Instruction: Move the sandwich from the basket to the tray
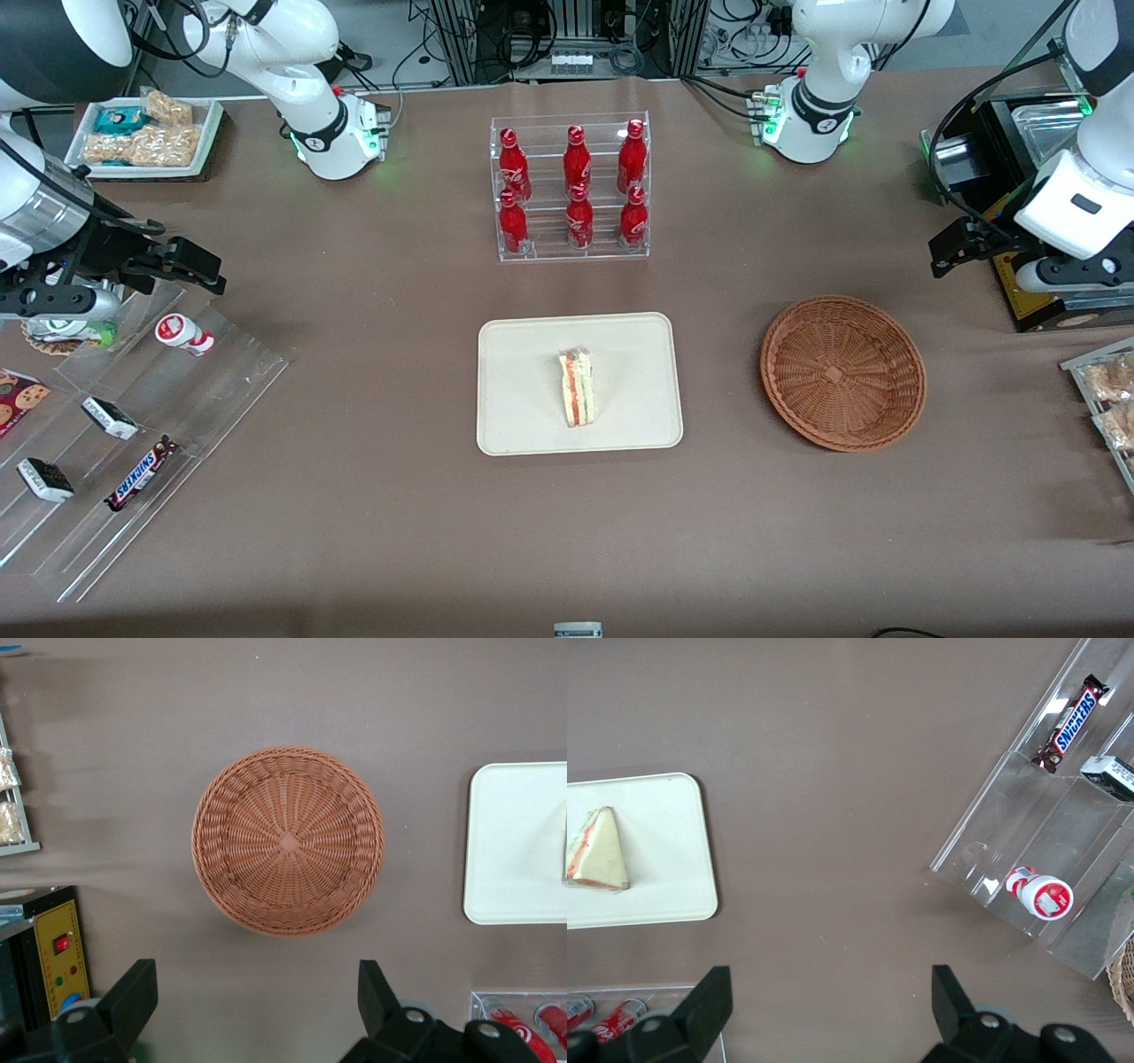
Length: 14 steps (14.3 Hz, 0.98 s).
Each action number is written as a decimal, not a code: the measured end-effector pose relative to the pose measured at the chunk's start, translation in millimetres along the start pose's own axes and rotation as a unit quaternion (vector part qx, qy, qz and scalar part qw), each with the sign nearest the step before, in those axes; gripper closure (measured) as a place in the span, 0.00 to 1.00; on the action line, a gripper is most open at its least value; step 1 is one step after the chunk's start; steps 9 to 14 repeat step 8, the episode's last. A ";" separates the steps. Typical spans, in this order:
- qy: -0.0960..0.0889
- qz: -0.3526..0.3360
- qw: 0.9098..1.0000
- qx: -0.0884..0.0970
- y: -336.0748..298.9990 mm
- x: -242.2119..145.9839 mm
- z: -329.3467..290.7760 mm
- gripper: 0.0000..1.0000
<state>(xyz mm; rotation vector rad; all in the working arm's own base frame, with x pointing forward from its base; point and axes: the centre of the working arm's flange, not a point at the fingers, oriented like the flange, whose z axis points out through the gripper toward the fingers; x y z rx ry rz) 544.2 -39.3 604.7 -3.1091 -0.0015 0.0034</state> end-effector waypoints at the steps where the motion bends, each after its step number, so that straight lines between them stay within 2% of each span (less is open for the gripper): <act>1: -0.002 0.015 1.000 0.000 1.3 -1.3 -5.0 0.00; 5: -0.002 0.056 0.998 -0.001 4.7 -2.5 -10.7 0.00; 14: -0.005 0.060 0.998 -0.001 5.6 -3.1 -10.1 0.00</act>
